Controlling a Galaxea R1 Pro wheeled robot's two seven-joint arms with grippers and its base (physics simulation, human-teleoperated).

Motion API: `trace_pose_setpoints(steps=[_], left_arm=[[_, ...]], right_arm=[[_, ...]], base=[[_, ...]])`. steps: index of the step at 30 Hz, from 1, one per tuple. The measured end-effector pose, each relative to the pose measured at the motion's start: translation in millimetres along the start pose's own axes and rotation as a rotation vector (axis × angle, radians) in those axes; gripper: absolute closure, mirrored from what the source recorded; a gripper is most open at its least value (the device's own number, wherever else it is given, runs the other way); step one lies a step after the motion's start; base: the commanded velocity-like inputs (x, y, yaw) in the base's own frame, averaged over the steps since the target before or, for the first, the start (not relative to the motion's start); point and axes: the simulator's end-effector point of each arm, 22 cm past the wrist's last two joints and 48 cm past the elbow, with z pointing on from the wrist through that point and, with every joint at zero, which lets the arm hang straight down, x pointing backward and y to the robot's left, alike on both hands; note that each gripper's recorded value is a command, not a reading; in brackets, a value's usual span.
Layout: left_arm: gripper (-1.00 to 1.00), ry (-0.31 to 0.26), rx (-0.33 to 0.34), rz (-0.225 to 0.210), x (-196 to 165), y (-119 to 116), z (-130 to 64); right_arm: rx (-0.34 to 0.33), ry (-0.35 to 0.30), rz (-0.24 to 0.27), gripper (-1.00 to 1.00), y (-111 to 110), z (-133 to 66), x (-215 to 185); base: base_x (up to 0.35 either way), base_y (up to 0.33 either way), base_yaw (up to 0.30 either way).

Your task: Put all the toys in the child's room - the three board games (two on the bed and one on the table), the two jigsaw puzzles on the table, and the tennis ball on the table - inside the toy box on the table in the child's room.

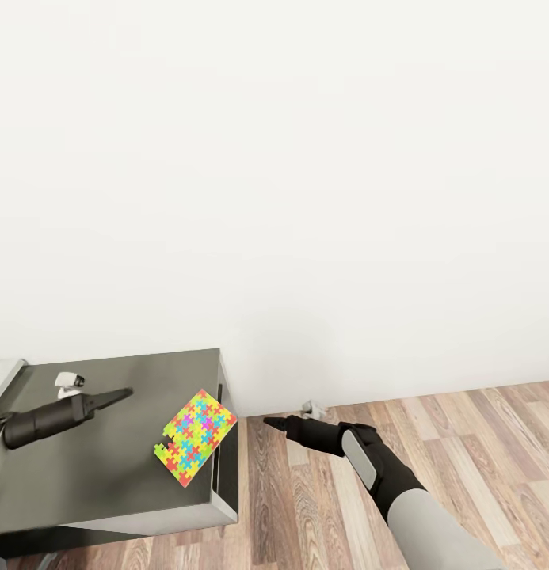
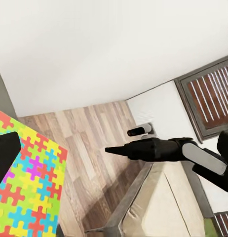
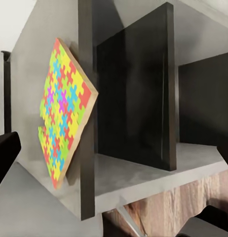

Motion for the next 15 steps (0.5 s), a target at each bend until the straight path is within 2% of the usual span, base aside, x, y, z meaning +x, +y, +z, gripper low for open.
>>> trace_pose_setpoints(steps=[12, 15], left_arm=[[-1.0, -0.023, 0.031, -0.018, -3, -13, -2.3], [-1.0, -0.025, 0.032, -0.027, -4, -12, -1.4]], right_arm=[[-0.009, 0.013, 0.006, -1.0, 5, 3.4, 3], [-0.016, 0.033, 0.026, -1.0, 7, 5.9, 5]], base=[[0.0, 0.0, 0.0], [0.0, 0.0, 0.0]])
